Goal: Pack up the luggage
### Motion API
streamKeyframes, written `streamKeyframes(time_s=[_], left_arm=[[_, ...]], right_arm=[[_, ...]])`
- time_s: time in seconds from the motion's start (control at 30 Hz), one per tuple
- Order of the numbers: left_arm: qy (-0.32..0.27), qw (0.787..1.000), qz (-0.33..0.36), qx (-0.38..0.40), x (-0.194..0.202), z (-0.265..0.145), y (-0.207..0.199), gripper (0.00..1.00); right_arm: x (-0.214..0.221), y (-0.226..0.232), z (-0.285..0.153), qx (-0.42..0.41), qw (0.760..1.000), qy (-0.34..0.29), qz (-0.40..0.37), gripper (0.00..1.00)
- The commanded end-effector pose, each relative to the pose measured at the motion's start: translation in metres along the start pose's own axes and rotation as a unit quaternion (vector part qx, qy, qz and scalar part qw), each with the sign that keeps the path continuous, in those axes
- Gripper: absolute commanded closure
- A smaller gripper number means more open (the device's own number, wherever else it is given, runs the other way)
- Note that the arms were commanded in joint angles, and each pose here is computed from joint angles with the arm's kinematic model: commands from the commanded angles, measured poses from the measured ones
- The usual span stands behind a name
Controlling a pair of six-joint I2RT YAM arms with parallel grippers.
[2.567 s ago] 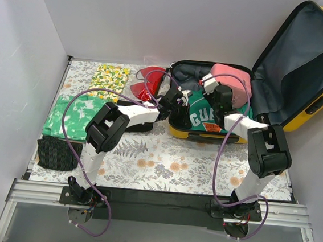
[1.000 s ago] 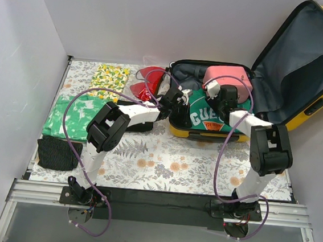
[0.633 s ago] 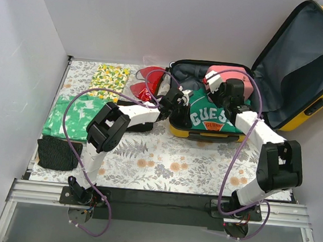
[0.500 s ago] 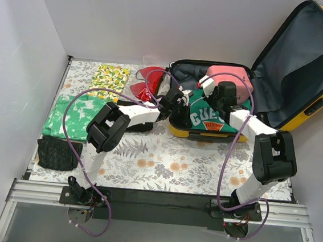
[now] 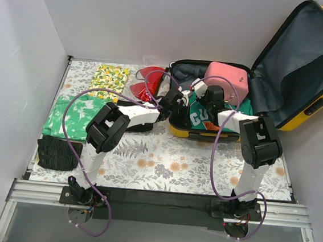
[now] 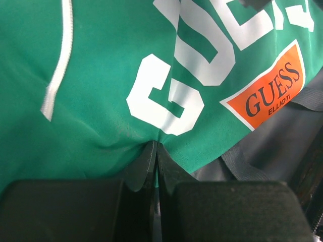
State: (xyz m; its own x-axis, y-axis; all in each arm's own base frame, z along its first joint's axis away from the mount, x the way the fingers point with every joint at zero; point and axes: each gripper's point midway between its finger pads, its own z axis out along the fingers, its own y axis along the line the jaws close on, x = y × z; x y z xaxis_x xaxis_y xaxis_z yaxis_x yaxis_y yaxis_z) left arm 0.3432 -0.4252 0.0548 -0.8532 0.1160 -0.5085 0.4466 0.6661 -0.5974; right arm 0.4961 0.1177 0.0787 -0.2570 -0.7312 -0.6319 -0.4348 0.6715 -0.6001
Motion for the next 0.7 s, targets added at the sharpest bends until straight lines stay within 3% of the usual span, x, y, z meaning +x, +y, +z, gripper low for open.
streamKeyframes(time_s=[0.0,0.33,0.67], left_arm=[[0.103,0.994,-0.021,-0.031,0.071,0.002,0.017,1.00],[0.108,0.993,-0.024,-0.034,0.075,0.001,0.019,1.00],[0.095,0.995,-0.014,-0.029,0.064,0.001,0.013,1.00]], right_arm=[[-0.019,-0.067,0.006,0.131,0.991,-0.038,0.003,0.70],[0.021,-0.063,0.004,0.083,0.994,-0.027,-0.065,0.70],[0.015,-0.070,-0.032,0.053,0.991,-0.049,-0.115,0.65]])
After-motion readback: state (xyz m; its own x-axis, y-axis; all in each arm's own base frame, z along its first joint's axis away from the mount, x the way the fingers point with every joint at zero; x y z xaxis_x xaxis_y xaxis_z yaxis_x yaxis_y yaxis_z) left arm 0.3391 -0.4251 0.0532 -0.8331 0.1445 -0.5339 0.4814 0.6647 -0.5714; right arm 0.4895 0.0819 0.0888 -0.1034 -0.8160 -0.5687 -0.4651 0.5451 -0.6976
